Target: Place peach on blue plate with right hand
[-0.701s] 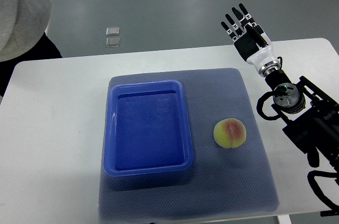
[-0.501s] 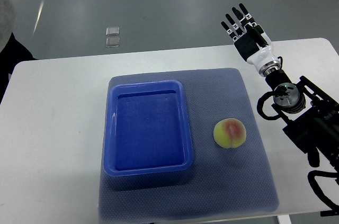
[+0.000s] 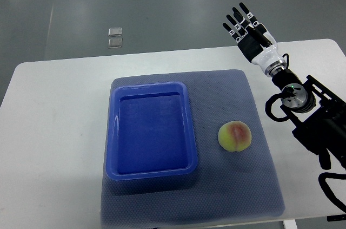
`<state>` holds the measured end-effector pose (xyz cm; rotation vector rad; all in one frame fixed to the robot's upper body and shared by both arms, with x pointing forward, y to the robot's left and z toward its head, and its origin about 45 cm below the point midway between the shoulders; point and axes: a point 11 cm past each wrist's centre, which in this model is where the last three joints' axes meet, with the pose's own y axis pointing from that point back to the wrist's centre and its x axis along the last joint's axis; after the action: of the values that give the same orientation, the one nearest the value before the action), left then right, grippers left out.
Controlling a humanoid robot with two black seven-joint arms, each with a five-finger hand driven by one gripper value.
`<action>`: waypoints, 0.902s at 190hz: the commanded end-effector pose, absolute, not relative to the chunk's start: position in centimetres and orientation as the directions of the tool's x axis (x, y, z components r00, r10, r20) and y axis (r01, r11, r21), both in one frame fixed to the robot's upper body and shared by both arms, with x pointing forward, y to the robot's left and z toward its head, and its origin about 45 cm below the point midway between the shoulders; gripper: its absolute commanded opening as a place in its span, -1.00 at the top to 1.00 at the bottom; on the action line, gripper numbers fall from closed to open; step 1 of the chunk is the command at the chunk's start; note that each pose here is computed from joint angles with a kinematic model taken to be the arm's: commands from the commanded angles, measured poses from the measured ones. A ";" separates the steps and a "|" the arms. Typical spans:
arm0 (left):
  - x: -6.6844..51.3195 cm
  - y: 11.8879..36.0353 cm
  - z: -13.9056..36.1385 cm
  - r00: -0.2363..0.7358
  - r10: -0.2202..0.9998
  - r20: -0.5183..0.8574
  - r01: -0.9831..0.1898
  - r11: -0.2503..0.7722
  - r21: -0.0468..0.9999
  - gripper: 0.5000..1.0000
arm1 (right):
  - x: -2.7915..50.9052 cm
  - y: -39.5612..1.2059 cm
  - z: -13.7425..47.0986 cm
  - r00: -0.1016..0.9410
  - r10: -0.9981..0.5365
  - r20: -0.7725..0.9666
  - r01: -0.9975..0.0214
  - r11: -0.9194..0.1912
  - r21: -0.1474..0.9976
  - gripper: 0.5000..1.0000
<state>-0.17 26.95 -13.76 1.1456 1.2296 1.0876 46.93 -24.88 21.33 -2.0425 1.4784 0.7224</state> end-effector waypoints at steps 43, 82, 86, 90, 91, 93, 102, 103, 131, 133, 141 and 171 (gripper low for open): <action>-0.2 26.9 -13.7 0.053 0.991 -0.120 0.005 0.120 0.993 -1.00 | 46.2 -24.3 26.5 0.708 -0.706 0.019 -0.704 -0.705 0.087 -0.73; 0.2 26.4 -13.7 0.054 0.990 -0.134 -0.001 0.134 0.991 -1.00 | 45.0 -25.0 31.1 0.796 -0.410 0.444 -0.582 -0.719 0.380 -0.73; 0.2 26.4 -13.7 0.056 0.989 -0.135 0.000 0.135 0.991 -1.00 | 44.8 -25.1 31.3 0.798 -0.375 0.472 -0.576 -0.704 0.415 -0.73; 0.2 26.4 -13.7 0.054 0.990 -0.134 -0.001 0.134 0.991 -1.00 | 44.6 -25.0 31.5 0.800 -0.336 0.497 -0.568 -0.692 0.446 -0.73; 0.2 26.4 -13.7 0.054 0.990 -0.134 -0.001 0.134 0.991 -1.00 | 44.6 -25.0 31.5 0.800 -0.336 0.497 -0.568 -0.692 0.446 -0.73; 0.2 26.4 -13.7 0.054 0.989 -0.135 -0.001 0.135 0.991 -1.00 | 44.5 -24.9 31.7 0.800 -0.318 0.508 -0.564 -0.687 0.458 -0.73; 0.2 26.4 -13.7 0.054 0.989 -0.135 -0.001 0.135 0.991 -1.00 | 44.4 -24.9 31.8 0.801 -0.299 0.518 -0.560 -0.681 0.473 -0.73; 0.2 26.4 -13.7 0.054 0.989 -0.135 -0.001 0.135 0.991 -1.00 | 44.4 -24.9 31.8 0.801 -0.299 0.518 -0.560 -0.681 0.473 -0.73; 0.2 26.2 -13.7 0.053 0.988 -0.144 0.000 0.145 0.989 -1.00 | 42.5 -23.4 30.8 0.823 -0.040 0.567 -0.479 -0.586 0.654 -0.73; 0.2 26.2 -13.7 0.053 0.988 -0.144 0.000 0.145 0.989 -1.00 | 42.4 -23.4 30.7 0.824 -0.035 0.565 -0.475 -0.586 0.657 -0.73; 0.2 26.2 -13.7 0.052 0.988 -0.144 0.000 0.145 0.989 -1.00 | 41.8 -22.7 30.6 0.829 -0.013 0.559 -0.454 -0.599 0.659 -0.73; 0.2 26.2 -13.7 0.049 0.988 -0.145 -0.001 0.145 0.989 -1.00 | 40.6 -22.5 29.2 0.849 0.006 0.529 -0.417 -0.607 0.676 -0.73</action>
<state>0.17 26.24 -13.67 1.1224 1.2342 1.0673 41.40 -22.44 30.36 -3.8093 0.5752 -1.1444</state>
